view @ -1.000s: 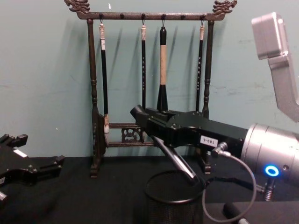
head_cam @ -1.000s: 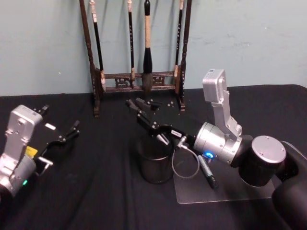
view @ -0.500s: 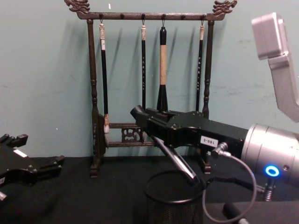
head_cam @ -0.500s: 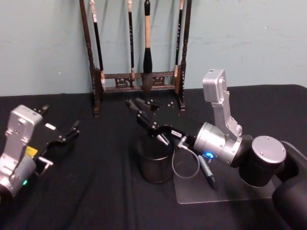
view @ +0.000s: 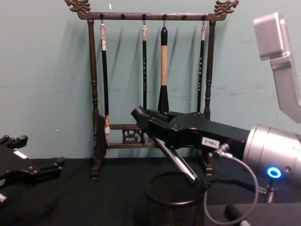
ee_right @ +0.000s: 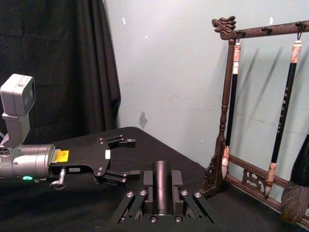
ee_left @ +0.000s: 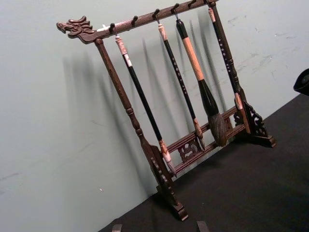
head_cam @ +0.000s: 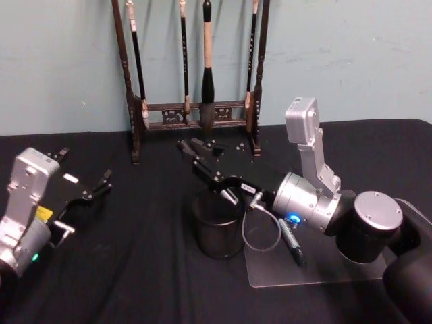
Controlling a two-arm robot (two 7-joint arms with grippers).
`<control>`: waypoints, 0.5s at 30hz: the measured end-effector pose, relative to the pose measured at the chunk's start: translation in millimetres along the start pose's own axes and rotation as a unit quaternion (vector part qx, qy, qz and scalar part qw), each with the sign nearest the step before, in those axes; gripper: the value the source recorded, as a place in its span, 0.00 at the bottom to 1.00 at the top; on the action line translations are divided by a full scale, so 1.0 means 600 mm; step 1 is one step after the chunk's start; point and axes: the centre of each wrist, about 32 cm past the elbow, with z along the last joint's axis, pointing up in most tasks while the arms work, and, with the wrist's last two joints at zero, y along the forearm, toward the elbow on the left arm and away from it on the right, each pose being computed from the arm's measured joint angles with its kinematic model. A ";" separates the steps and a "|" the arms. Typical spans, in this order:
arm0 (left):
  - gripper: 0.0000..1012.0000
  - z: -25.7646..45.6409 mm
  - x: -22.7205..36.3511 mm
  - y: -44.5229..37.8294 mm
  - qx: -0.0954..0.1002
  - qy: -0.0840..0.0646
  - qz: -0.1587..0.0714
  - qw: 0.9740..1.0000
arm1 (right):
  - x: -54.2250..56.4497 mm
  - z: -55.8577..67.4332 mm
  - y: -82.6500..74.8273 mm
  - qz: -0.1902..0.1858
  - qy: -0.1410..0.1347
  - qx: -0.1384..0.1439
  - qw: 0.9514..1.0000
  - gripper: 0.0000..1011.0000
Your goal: Pick up the water-based marker from the table and place it into the pen holder.
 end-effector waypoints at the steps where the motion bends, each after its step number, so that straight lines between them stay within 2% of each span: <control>1: 0.99 0.000 0.0000 0.000 0.000 0.000 0.000 1.000 | 0.000 0.000 0.000 0.000 0.000 0.000 1.000 0.22; 12: 0.99 0.000 0.0000 0.000 0.000 0.000 0.000 1.000 | 0.000 0.000 0.000 0.000 0.000 0.000 1.000 0.22; 15: 0.99 0.000 0.0000 0.000 0.000 0.000 0.000 1.000 | 0.000 0.000 0.000 0.000 0.000 0.000 1.000 0.25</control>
